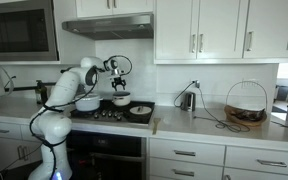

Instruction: Push the white pot backwards

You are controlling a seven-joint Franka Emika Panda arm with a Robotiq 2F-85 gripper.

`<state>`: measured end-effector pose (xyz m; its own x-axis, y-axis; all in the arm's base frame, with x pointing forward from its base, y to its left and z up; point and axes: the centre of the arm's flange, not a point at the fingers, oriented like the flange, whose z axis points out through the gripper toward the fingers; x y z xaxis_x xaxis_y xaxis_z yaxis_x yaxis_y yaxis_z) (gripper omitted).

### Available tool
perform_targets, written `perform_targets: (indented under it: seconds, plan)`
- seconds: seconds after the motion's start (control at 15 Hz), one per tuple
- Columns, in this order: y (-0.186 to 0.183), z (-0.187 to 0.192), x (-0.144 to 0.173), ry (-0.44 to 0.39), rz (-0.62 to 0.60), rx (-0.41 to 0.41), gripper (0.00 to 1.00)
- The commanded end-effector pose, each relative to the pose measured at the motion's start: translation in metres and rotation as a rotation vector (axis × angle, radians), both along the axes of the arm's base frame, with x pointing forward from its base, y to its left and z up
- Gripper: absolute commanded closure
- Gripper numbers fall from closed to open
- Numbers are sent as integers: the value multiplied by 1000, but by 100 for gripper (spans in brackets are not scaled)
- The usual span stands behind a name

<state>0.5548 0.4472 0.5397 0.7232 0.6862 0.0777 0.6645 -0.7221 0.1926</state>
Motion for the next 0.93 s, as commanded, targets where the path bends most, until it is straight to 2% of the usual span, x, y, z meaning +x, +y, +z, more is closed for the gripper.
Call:
perform_targets:
  seconds: [0.0,0.4,0.47,0.87]
  plan:
    - [-15,39,-9,-15,1,35,0]
    - [-40,94,-21,-104,-20,89,0]
    - [-27,80,-13,-100,-23,62,0]
    - [-26,76,-12,-95,-22,58,0]
